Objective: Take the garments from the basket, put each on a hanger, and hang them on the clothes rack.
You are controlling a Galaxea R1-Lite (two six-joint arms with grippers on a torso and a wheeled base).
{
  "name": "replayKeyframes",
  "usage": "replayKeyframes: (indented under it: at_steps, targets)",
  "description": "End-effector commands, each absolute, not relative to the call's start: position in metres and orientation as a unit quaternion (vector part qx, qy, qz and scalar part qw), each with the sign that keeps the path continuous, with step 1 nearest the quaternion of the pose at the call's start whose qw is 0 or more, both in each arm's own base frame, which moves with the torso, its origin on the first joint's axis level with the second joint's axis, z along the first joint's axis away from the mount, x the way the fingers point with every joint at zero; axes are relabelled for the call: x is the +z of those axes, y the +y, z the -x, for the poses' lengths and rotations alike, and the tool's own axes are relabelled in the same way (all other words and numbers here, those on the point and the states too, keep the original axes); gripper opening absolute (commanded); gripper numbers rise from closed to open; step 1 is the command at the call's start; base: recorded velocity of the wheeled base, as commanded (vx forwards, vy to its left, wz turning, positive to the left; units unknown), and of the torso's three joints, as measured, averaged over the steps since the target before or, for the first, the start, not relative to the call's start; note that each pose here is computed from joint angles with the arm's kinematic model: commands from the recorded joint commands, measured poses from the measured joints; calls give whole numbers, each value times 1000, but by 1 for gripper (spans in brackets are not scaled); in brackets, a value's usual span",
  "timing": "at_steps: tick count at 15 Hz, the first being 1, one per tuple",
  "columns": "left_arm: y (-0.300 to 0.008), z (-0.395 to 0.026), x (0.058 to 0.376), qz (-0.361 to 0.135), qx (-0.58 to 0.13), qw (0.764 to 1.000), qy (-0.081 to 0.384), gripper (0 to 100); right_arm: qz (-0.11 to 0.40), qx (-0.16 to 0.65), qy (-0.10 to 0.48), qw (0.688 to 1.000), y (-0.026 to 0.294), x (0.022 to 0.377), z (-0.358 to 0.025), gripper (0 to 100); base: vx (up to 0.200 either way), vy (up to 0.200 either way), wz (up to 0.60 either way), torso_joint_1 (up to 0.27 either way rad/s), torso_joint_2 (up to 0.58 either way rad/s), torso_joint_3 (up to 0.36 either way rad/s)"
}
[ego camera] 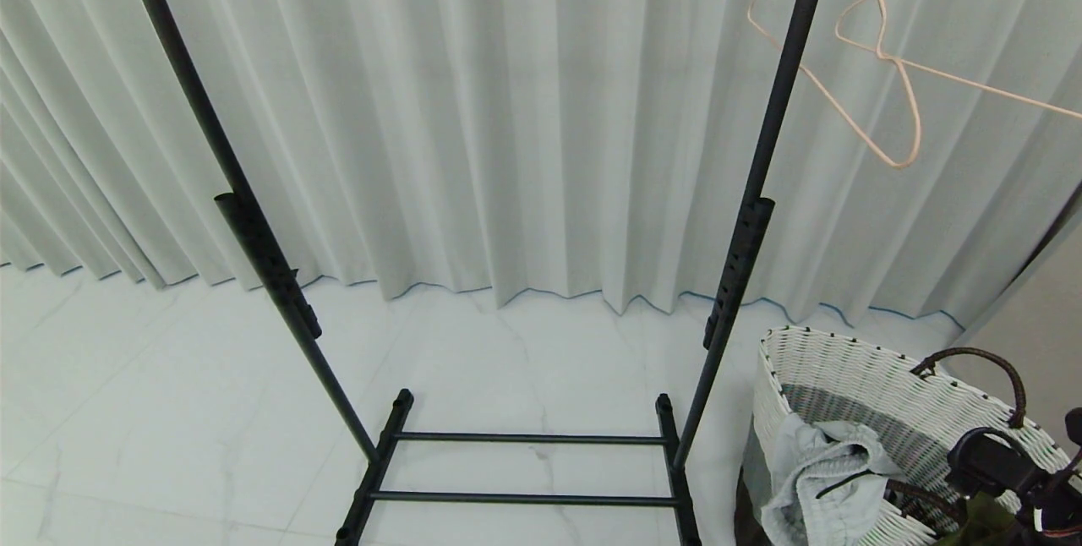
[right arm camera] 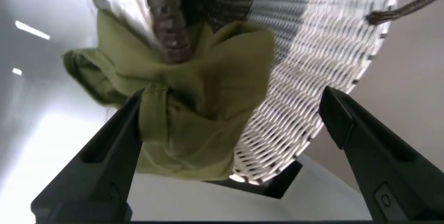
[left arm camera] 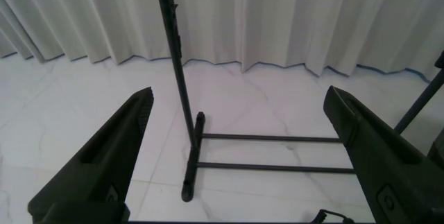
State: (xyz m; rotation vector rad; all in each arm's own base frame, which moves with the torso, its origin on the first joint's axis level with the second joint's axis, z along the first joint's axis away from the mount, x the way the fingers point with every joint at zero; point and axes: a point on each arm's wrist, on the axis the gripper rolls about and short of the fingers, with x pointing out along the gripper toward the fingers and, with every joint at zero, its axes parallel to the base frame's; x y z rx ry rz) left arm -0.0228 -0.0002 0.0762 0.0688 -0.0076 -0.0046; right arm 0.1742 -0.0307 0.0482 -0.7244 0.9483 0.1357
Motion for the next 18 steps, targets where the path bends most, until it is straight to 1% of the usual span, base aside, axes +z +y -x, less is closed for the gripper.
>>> replayKeyframes:
  at_steps: [1, 4, 6, 13, 18]
  targets:
    - [0, 23, 76, -35, -2, 999, -4, 100, 342, 69, 455, 820, -31, 45, -174, 100, 0, 0, 0, 0, 0, 0]
    - [0, 23, 76, -35, -2, 999, -4, 100, 344, 67, 450, 821, -31, 47, -172, 100, 0, 0, 0, 0, 0, 0]
    - [0, 23, 76, -35, -2, 999, -4, 100, 350, 44, 455, 818, -32, 49, -168, 100, 0, 0, 0, 0, 0, 0]
    - [0, 23, 76, -35, -2, 999, -4, 100, 355, 16, 458, 815, -38, 53, -163, 100, 0, 0, 0, 0, 0, 0]
    - [0, 23, 76, -35, -2, 999, -4, 100, 344, 35, 449, 824, -38, 53, -163, 100, 0, 0, 0, 0, 0, 0]
